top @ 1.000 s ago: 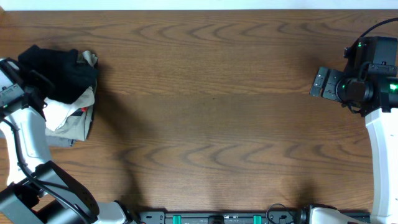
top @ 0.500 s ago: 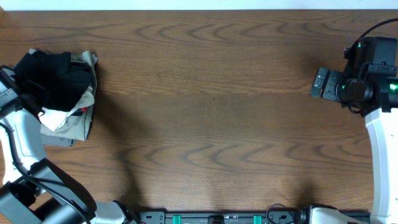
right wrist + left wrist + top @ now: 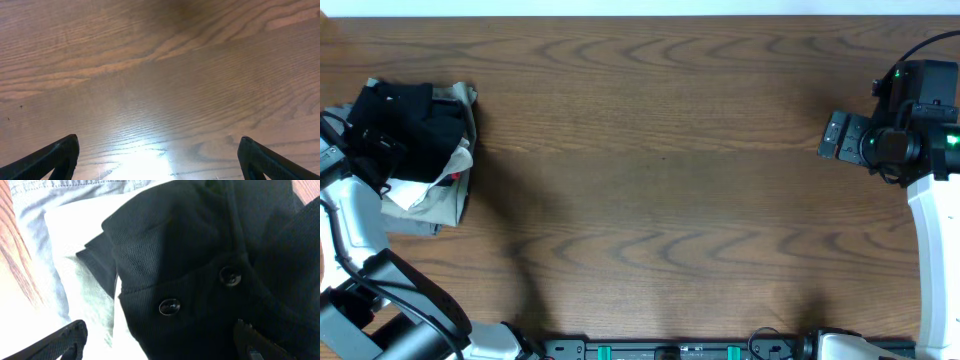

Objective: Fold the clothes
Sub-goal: 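Lower the black bundle onto the stack top with the left gripper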

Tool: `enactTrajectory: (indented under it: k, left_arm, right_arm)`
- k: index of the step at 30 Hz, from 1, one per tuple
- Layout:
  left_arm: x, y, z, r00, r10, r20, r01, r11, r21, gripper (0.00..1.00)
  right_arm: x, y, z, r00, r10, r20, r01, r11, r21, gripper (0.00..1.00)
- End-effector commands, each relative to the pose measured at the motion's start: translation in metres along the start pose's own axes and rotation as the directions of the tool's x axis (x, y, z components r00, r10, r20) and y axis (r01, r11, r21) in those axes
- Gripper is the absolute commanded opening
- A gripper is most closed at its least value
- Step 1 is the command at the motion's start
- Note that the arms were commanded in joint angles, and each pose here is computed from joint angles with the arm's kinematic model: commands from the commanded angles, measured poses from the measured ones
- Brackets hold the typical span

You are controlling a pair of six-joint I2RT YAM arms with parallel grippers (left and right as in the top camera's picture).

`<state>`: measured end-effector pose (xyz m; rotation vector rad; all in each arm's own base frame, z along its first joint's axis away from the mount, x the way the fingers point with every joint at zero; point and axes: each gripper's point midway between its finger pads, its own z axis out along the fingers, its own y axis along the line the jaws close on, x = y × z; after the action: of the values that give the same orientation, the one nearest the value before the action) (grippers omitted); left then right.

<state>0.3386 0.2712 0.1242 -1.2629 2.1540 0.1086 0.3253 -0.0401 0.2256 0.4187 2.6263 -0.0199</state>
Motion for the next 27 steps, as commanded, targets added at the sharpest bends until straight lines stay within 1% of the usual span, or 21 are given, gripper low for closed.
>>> enactTrajectory:
  k: [1, 3, 8, 9, 10, 11, 12, 13, 14, 18, 23, 26, 27]
  left_arm:
    - [-0.029, -0.007, -0.033, 0.995, -0.002, 0.102, 0.000, 1.000, 0.022, 0.95]
    - [-0.037, -0.014, -0.051, 0.989, 0.007, 0.146, -0.015, 0.998, 0.053, 0.95]
    - [-0.057, -0.035, -0.090, 0.965, 0.062, 0.254, -0.100, 0.985, 0.139, 0.95]
    - [-0.059, -0.037, -0.092, 0.961, 0.070, 0.268, -0.112, 0.983, 0.143, 0.88]
    - [-0.061, -0.041, -0.093, 0.956, 0.078, 0.282, -0.124, 0.981, 0.148, 0.76]
    - [-0.063, -0.044, -0.091, 0.953, 0.085, 0.291, -0.134, 0.979, 0.153, 0.58]
    - [-0.064, -0.048, -0.089, 0.950, 0.096, 0.297, -0.148, 0.976, 0.157, 0.30]
    - [-0.065, -0.053, -0.084, 0.947, 0.107, 0.302, -0.161, 0.974, 0.161, 0.10]
    - [-0.065, -0.057, -0.078, 0.946, 0.112, 0.303, -0.169, 0.971, 0.167, 0.06]
    - [-0.070, -0.072, -0.044, 0.939, 0.122, 0.321, -0.189, 0.964, 0.185, 0.06]
    - [-0.069, -0.072, 0.008, 0.941, 0.123, 0.315, -0.186, 0.966, 0.180, 0.06]
    - [-0.061, -0.070, 0.042, 0.946, 0.125, 0.299, -0.184, 0.967, 0.176, 0.06]
    - [-0.054, -0.068, 0.058, 0.952, 0.129, 0.279, -0.182, 0.968, 0.172, 0.06]
  right_arm:
    - [-0.002, 0.000, -0.002, 1.000, 0.014, 0.007, -0.014, 1.000, -0.005, 0.99]
    - [-0.002, 0.000, -0.002, 1.000, 0.014, 0.007, -0.014, 1.000, -0.005, 0.99]
    - [-0.005, 0.002, -0.002, 1.000, 0.015, 0.016, -0.015, 1.000, -0.016, 0.99]
    - [-0.006, 0.004, -0.002, 1.000, 0.016, 0.019, -0.015, 1.000, -0.024, 0.99]
    - [-0.007, 0.005, -0.002, 1.000, 0.016, 0.022, -0.015, 0.999, -0.031, 0.99]
    - [-0.008, 0.006, -0.002, 1.000, 0.017, 0.026, -0.016, 0.999, -0.037, 0.99]
    - [-0.008, 0.007, -0.002, 0.999, 0.017, 0.028, -0.015, 0.999, -0.043, 0.99]
    - [-0.009, 0.008, -0.002, 0.999, 0.017, 0.030, -0.016, 0.999, -0.048, 0.99]
    - [-0.009, 0.008, -0.002, 0.999, 0.022, 0.032, -0.021, 0.999, -0.049, 0.99]
    - [-0.010, 0.009, -0.002, 0.999, 0.024, 0.036, -0.022, 0.998, -0.054, 0.99]
    - [-0.009, 0.009, -0.002, 0.999, 0.023, 0.030, -0.022, 0.998, -0.052, 0.99]
    - [-0.009, 0.009, -0.002, 0.999, 0.023, 0.032, -0.022, 0.998, -0.052, 0.99]
    - [-0.010, 0.009, -0.002, 0.999, 0.023, 0.034, -0.022, 0.998, -0.053, 0.99]
